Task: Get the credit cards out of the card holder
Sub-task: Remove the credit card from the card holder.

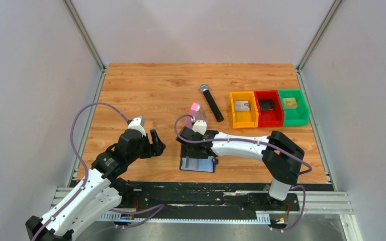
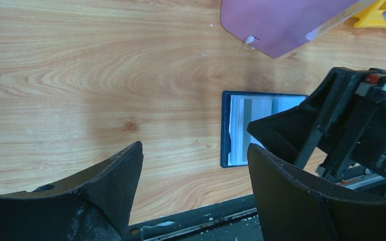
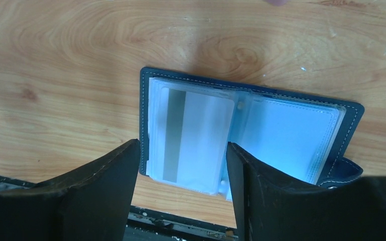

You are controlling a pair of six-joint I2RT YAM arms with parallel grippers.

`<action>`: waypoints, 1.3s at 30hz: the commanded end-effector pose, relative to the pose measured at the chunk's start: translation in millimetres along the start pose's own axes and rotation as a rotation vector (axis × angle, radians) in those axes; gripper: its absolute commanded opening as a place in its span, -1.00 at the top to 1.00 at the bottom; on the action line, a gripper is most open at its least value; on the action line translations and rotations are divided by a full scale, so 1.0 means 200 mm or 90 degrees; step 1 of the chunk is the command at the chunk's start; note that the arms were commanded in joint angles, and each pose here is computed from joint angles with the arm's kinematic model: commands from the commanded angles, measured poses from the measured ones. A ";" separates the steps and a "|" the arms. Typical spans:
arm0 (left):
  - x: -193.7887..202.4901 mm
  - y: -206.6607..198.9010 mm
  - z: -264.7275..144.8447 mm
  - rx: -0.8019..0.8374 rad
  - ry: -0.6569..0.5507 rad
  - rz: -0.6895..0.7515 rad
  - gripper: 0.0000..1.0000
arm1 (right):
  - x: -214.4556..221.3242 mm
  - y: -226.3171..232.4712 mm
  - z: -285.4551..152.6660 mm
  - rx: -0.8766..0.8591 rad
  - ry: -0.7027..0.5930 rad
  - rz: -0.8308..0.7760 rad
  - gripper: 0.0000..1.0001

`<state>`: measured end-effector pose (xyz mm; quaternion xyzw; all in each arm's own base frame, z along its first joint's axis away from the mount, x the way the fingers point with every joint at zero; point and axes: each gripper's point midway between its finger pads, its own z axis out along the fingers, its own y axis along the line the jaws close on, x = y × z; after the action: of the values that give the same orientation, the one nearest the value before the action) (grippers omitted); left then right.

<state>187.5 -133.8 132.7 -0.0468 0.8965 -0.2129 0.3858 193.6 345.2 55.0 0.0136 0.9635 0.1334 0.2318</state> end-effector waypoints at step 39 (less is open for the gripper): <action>0.10 -0.10 0.07 0.066 0.059 -0.033 -0.38 | 0.04 0.09 0.05 -0.042 -0.029 -0.022 0.14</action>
<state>181.0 -146.5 118.3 -0.0416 0.9043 -0.2372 0.3526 186.9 348.6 27.3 -0.0073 0.9664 0.1016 0.2359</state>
